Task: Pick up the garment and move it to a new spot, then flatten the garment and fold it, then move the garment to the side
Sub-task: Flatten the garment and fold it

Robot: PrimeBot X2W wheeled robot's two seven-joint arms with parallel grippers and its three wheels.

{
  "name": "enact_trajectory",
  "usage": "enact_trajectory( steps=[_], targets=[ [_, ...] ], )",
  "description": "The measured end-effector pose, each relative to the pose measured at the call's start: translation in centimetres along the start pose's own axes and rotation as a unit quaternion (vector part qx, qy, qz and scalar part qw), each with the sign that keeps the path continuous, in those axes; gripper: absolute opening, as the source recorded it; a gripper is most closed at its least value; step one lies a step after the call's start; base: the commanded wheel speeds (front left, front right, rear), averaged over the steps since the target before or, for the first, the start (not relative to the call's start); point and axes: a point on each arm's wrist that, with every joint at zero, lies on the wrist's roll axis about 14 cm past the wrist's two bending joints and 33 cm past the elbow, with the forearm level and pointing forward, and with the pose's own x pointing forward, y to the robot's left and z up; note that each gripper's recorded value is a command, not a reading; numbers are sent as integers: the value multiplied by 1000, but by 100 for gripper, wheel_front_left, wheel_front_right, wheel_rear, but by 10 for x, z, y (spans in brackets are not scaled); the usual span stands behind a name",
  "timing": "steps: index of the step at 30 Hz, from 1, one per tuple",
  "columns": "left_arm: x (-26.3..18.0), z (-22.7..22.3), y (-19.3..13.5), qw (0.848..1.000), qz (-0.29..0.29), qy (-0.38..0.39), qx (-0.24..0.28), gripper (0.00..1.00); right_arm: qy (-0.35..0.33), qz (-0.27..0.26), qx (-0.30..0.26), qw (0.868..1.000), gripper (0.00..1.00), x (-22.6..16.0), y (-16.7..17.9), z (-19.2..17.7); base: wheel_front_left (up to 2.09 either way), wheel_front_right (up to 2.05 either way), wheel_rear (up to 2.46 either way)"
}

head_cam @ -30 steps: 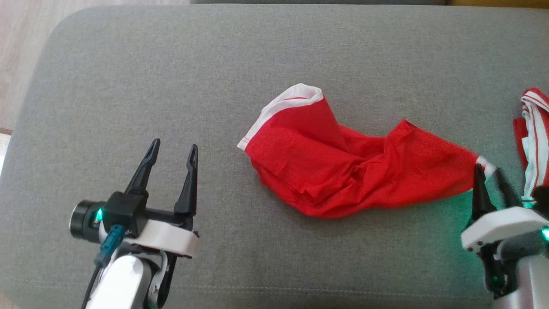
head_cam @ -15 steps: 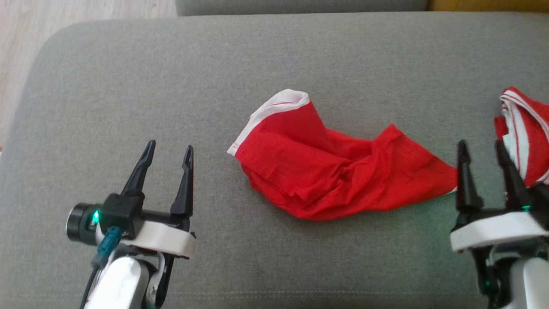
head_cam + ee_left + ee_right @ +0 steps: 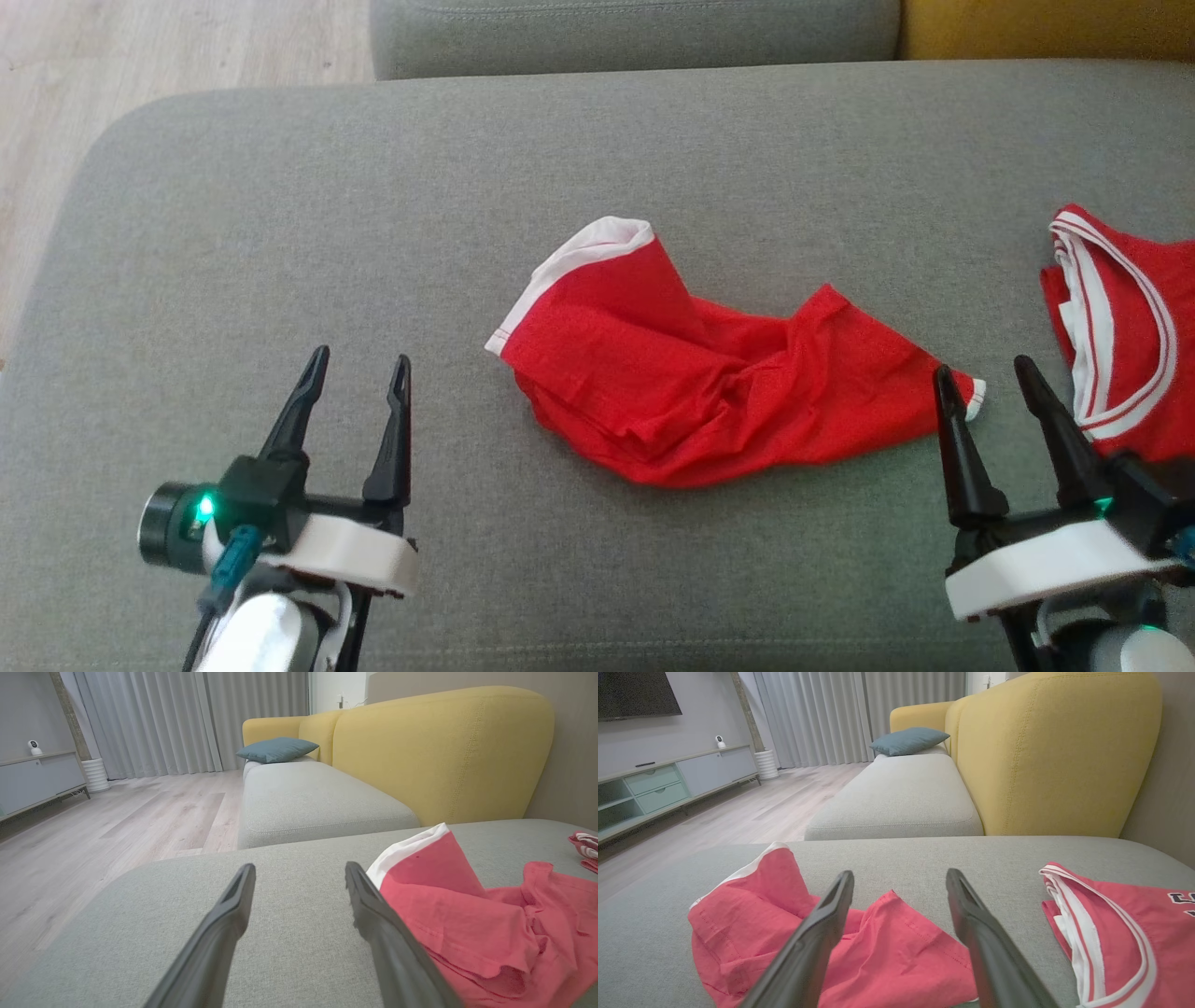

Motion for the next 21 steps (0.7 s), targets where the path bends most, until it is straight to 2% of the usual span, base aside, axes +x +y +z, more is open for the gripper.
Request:
enact_trajectory(
  steps=[13,17,21],
  targets=[
    [0,-2,2,1000,3,3,-1,100,6,1,4,1000,100,1,0,-2,0,0,0],
    [1,-4,2,1000,4,7,-2,100,39,17,2,999,100,4,11,-15,0,0,0],
    [2,-7,3,1000,5,11,-3,100,107,64,-5,992,100,7,37,-44,0,0,0]
  ],
)
